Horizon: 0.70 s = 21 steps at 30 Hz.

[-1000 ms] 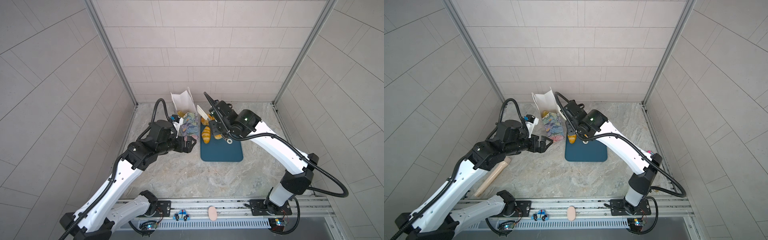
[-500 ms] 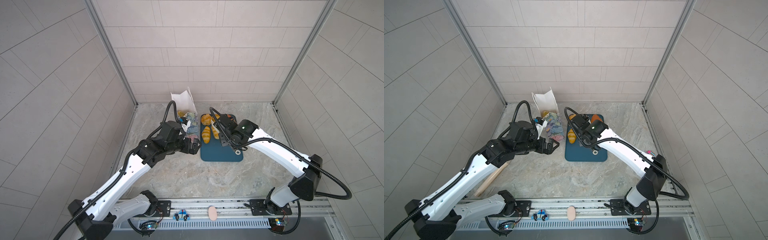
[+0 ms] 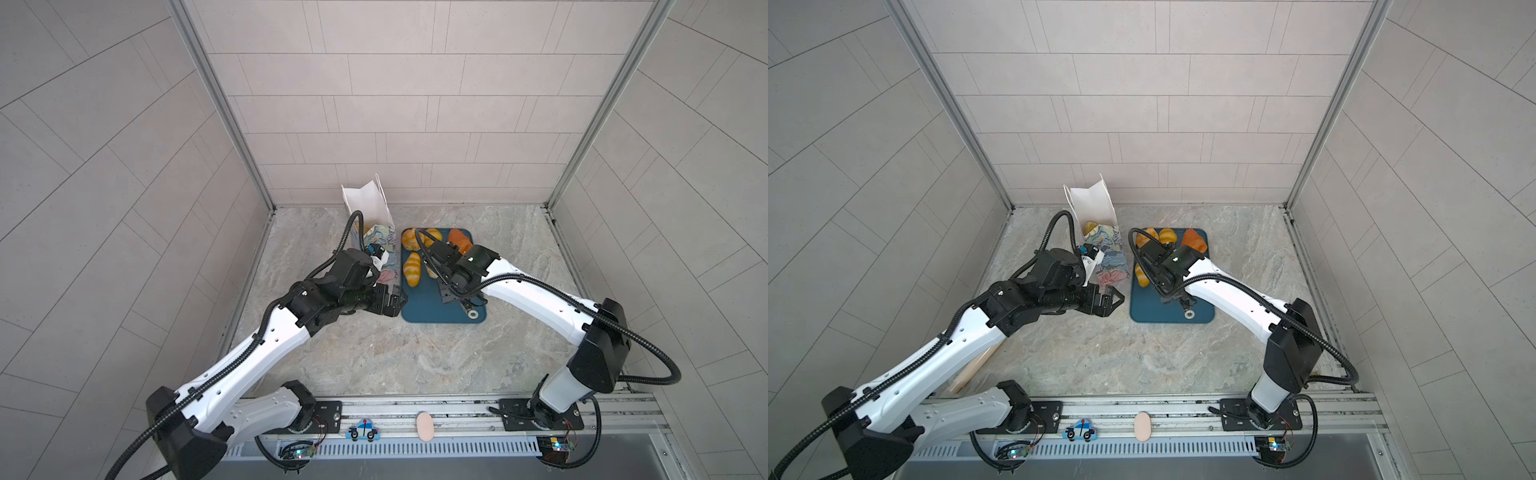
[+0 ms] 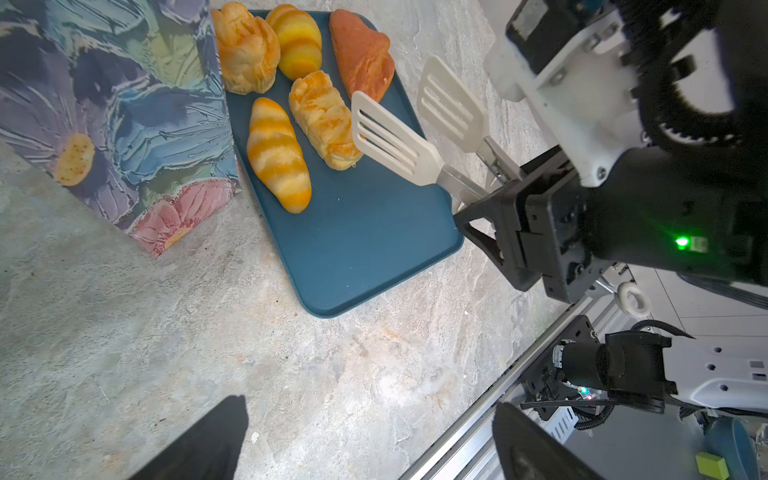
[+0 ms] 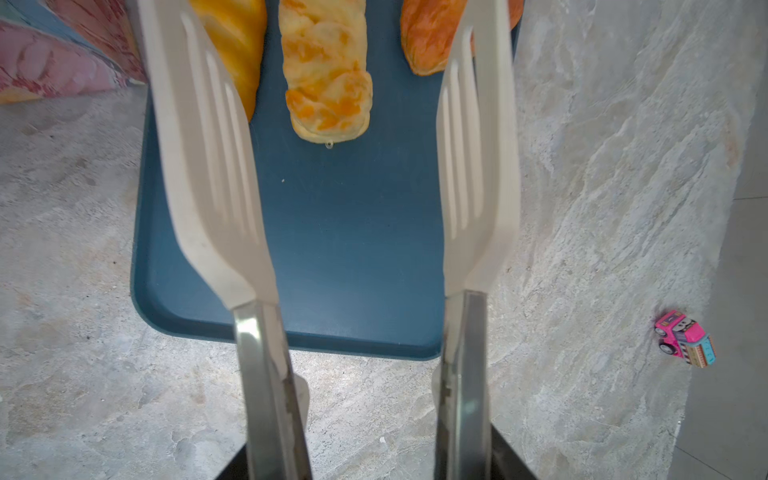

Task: Place the fake bread into the paper bag
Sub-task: 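Move the open tongs back over the tray with the right gripper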

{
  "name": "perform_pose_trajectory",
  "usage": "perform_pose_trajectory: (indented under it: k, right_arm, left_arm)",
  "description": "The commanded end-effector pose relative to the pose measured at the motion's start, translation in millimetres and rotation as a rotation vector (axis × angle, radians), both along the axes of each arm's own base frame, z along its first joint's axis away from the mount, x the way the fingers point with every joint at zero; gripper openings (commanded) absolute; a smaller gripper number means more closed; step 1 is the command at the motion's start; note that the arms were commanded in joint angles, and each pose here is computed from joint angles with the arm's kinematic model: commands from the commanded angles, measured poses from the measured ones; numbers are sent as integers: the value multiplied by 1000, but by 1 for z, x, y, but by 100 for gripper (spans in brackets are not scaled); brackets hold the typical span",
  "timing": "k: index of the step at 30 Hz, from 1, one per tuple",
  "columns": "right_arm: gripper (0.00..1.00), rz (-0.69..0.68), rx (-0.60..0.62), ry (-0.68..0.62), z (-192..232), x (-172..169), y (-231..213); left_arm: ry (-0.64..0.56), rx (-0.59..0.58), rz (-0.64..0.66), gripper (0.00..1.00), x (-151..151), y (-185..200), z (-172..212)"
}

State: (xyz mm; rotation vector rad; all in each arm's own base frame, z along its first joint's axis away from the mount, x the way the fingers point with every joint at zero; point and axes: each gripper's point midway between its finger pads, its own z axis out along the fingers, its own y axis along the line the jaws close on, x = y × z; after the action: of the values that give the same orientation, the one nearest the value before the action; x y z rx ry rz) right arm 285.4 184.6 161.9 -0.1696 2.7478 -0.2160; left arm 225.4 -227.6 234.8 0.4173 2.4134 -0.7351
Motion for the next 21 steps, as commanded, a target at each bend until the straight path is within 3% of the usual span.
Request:
perform_pose_trajectory:
  k: [1, 21]
  right_arm:
    - [62, -30, 10, 14, -8, 0, 0]
    - [65, -64, -8, 64, -47, 16, -3]
  left_arm:
    - [10, -6, 7, 100, -1, -2, -6]
    - [15, 20, 77, 100, 1, 10, -33]
